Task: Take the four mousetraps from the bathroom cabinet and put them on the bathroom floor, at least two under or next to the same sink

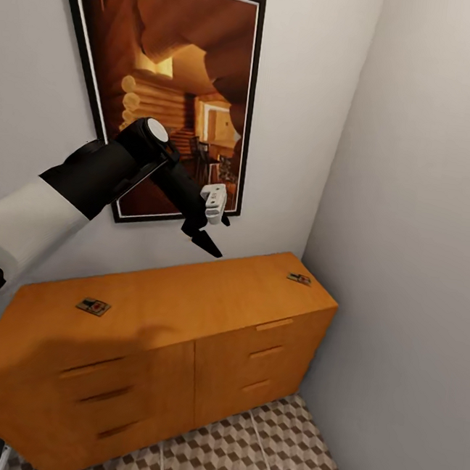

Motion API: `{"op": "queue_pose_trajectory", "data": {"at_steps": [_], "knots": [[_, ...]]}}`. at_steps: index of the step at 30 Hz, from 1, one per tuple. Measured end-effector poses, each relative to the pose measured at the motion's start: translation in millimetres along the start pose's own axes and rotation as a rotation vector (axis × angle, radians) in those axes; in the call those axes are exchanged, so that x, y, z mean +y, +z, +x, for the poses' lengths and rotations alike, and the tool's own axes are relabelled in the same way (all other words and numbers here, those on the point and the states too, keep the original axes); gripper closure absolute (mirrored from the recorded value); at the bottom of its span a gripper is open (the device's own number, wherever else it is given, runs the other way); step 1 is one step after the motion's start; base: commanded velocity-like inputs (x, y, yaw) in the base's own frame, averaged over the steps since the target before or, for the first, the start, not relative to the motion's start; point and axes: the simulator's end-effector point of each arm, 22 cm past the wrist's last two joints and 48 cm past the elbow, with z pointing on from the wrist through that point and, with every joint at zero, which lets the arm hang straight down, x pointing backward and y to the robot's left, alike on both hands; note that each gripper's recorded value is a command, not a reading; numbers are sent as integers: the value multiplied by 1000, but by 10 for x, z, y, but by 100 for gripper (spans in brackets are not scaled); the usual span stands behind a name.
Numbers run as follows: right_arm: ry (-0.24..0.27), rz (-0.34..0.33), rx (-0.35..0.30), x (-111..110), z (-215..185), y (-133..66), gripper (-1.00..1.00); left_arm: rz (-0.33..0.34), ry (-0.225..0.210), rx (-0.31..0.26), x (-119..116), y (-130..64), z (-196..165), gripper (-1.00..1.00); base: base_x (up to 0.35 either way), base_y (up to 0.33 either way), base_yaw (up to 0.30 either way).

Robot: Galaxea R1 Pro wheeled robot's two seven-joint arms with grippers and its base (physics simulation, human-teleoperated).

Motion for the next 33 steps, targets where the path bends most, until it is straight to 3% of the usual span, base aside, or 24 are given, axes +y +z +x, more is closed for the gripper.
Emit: {"op": "queue_pose_trajectory", "data": {"at_steps": [15, 20, 22, 23, 29, 33], "knots": [[-1, 3, -16, -18, -62, 5, -100, -10, 14, -1, -41, -64, -88, -100, 0, 0, -207], [-1, 3, -17, -19, -69, 6, -100, -16, -2, 4, -11, -66, -51, -100, 0, 0, -71], [-2, 3, -17, -19, -69, 6, -100, -25, -31, 11, 51, -43, 24, -100, 0, 0, -18], [-2, 3, -17, -20, -70, 7, -100, -70, -91, 21, 241, 32, 148, -100, 0, 0, -7], [-2, 3, -17, -19, -71, 7, -100, -165, -184, 41, 567, 189, 332, -100, 0, 0, -3], [-2, 3, -17, -20, -72, 8, -100, -269, -280, 81, 876, 403, 556, -100, 0, 0, 0]]}}
